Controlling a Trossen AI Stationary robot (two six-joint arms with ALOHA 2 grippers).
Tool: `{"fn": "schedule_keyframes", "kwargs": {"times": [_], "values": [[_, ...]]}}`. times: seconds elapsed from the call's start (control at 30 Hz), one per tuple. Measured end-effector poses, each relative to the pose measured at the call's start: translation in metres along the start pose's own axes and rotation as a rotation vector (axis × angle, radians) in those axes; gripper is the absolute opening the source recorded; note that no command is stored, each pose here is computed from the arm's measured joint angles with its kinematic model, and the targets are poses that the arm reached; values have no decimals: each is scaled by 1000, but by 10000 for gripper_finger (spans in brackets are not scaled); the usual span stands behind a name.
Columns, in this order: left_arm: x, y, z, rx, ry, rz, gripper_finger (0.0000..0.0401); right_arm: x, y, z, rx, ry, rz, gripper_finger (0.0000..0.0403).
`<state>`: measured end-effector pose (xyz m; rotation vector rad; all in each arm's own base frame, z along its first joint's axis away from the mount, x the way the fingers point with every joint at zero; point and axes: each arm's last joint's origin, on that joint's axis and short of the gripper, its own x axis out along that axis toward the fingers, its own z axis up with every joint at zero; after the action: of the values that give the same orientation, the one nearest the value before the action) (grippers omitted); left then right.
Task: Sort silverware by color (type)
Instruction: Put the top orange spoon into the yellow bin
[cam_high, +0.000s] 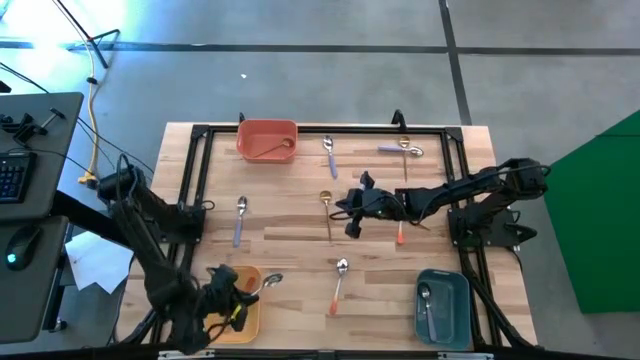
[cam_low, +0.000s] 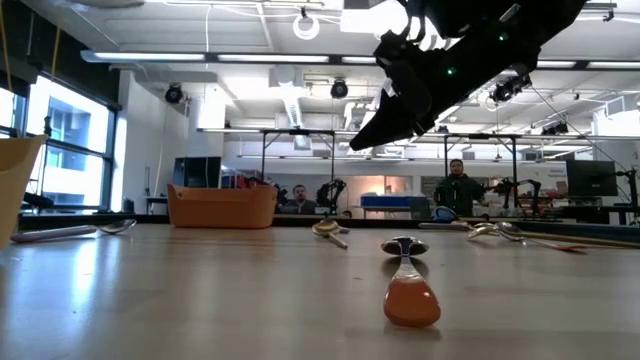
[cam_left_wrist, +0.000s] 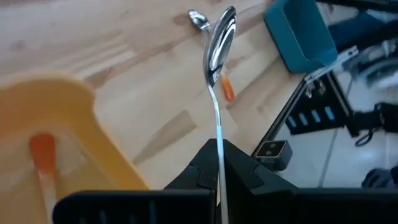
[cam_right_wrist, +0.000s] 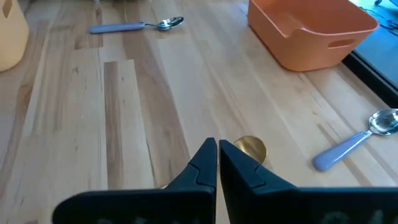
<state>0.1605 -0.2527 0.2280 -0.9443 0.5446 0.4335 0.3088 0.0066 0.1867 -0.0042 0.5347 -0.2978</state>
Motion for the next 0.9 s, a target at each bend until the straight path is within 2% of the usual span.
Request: {"fn": "schedule_keyframes", "kwargs": {"times": [0.17,0.27,0.37,0.53,0.77,0.9], "values": [[-4,3,-22,-52,-17,33,0,-1,5,-1,-7,3,13,0],[-11,-1,-31,-6,-7,143,0,-2,5,-1,-8,4,18,0],[-17,-8,-36,88,25,292,0,-2,5,-1,-8,3,18,0],[-16,-17,-43,184,41,469,0,-2,5,-1,0,2,18,0],[-1,-6,-55,250,43,628,0,-2,5,-1,5,2,18,0],[11,-1,-56,330,39,716,0,-2,5,-1,9,1,17,0]]}}
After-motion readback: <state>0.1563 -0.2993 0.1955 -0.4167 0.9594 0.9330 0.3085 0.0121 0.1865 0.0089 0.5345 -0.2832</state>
